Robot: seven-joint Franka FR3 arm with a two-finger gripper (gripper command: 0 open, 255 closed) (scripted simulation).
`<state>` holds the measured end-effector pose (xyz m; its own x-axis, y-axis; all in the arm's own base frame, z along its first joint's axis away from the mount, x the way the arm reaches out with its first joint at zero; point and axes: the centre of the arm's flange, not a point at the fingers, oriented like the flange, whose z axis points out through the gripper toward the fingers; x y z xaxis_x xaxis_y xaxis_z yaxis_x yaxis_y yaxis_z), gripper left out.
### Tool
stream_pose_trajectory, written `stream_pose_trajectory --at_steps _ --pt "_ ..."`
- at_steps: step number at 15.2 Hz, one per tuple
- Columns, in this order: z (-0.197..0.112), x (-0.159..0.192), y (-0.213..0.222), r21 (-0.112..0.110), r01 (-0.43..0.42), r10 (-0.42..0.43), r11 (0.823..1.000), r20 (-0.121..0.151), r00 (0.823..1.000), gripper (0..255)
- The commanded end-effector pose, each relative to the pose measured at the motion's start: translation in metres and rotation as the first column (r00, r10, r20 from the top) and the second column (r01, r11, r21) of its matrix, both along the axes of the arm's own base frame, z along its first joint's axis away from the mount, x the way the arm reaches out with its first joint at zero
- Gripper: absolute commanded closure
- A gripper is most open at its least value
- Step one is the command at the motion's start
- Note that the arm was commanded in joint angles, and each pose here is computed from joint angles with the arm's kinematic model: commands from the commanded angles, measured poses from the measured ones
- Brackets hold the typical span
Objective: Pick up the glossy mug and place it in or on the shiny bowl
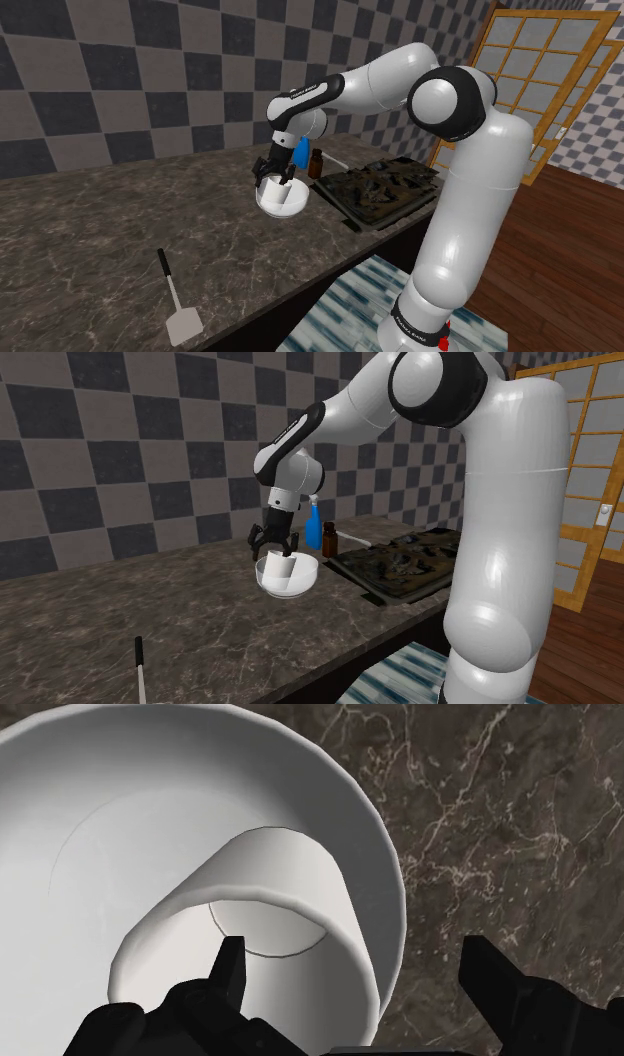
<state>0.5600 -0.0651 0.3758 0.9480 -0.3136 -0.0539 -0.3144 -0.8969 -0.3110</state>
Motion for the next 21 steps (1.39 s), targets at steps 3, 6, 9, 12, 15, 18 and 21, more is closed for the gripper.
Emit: stream_pose_trajectory --at_steps 3,6,9,12,15,18,21 --pt "0.000 0.000 0.000 0.000 0.000 0.000 1.000 0.000 1.000 255" --pt "0.000 0.000 0.000 0.000 0.000 0.000 1.000 0.000 1.000 255" --pt "0.000 0.000 0.000 0.000 0.000 0.000 1.000 0.000 1.000 255" --pt "0.011 0.000 0.000 0.000 0.000 0.000 1.000 0.000 1.000 255" --pt "0.026 0.000 0.000 0.000 0.000 0.000 1.000 0.000 1.000 255" --pt "0.042 0.000 0.000 0.000 0.000 0.000 1.000 0.000 1.000 255" --pt "0.058 0.000 0.000 0.000 0.000 0.000 1.000 0.000 1.000 255"
